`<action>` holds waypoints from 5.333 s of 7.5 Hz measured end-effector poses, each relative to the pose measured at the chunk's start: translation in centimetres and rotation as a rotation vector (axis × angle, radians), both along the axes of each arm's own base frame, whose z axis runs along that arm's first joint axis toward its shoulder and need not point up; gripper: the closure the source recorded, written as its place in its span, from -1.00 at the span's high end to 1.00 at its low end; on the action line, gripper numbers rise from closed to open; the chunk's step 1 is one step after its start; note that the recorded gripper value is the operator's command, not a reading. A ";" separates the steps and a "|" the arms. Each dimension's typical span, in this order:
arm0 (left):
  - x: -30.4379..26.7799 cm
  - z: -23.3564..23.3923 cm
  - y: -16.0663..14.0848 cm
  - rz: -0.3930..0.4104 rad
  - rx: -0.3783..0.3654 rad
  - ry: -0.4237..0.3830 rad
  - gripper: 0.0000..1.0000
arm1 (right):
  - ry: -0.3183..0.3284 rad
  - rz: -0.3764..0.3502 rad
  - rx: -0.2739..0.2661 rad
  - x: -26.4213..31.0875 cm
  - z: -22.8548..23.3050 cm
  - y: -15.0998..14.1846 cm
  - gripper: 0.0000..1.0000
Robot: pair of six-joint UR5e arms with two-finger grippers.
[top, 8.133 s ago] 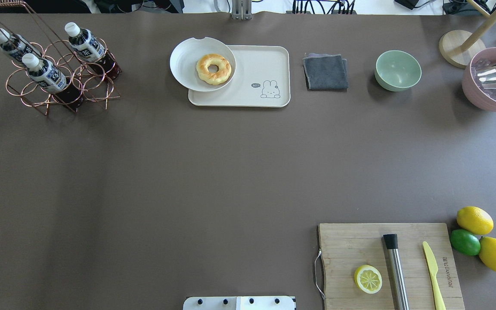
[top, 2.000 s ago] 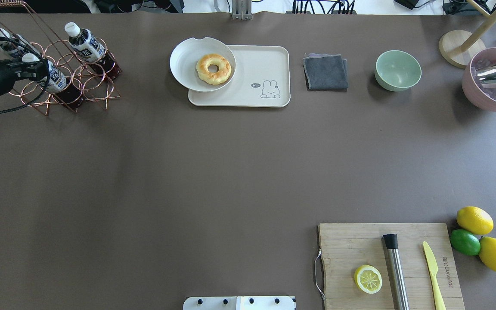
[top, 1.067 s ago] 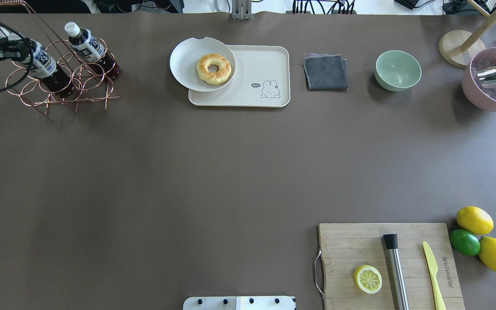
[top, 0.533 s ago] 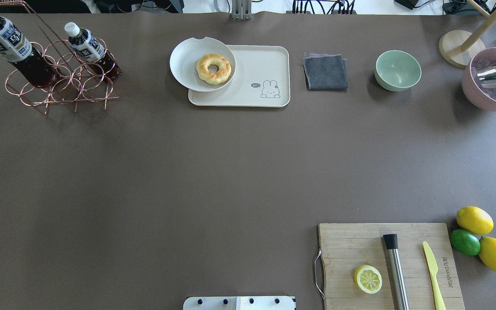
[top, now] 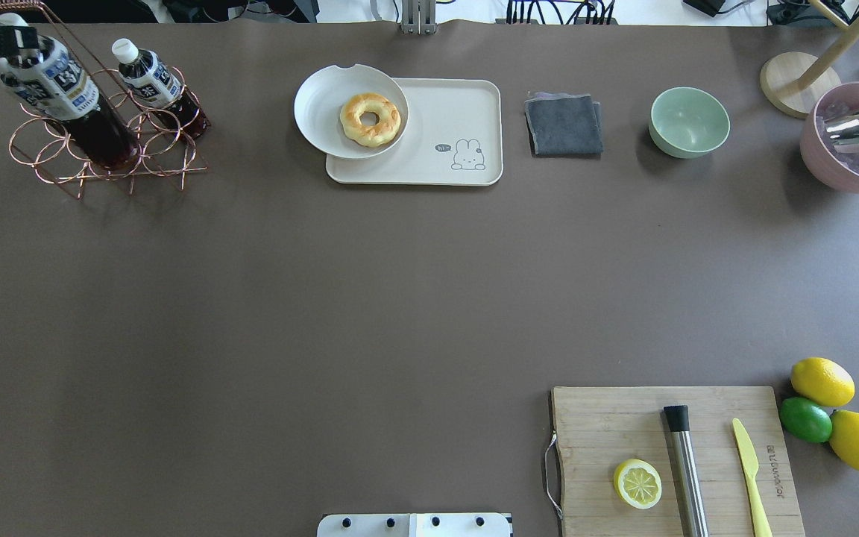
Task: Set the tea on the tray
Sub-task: 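Carry the tea bottle with the left gripper toward the table center, then set the bottle upright and withdraw the left gripper while the right arm moves in, then move the right gripper over the standing tea bottle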
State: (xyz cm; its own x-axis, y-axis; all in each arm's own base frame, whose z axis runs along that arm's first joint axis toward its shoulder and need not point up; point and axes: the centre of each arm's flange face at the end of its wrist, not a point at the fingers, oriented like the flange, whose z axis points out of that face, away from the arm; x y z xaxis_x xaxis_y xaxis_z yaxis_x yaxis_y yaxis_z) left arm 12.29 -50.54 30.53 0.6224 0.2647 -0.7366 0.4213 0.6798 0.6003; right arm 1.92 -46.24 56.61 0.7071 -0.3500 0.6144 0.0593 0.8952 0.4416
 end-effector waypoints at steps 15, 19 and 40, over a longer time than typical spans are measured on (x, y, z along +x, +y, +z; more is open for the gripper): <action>40.8 -16.5 18.4 0.049 0.223 -0.002 0.95 | -0.010 -0.004 0.000 -0.1 -0.2 0.0 1.00; 38.3 -18.3 18.3 0.033 0.235 0.051 0.95 | -0.011 -0.005 0.005 -0.1 -0.4 -0.2 1.00; -10.2 27.1 7.4 0.392 -0.290 -0.256 0.99 | -0.081 0.153 0.086 -52.2 -46.5 9.7 0.88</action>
State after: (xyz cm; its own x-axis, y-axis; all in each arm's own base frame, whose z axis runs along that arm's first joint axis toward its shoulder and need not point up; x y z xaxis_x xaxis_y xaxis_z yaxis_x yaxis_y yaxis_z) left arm 2.10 -43.11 57.59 0.6866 0.3217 -0.6520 -0.0317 0.9092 0.4151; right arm -50.26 -36.57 10.15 0.7055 -0.2955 0.6442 -0.1137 0.8500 0.5144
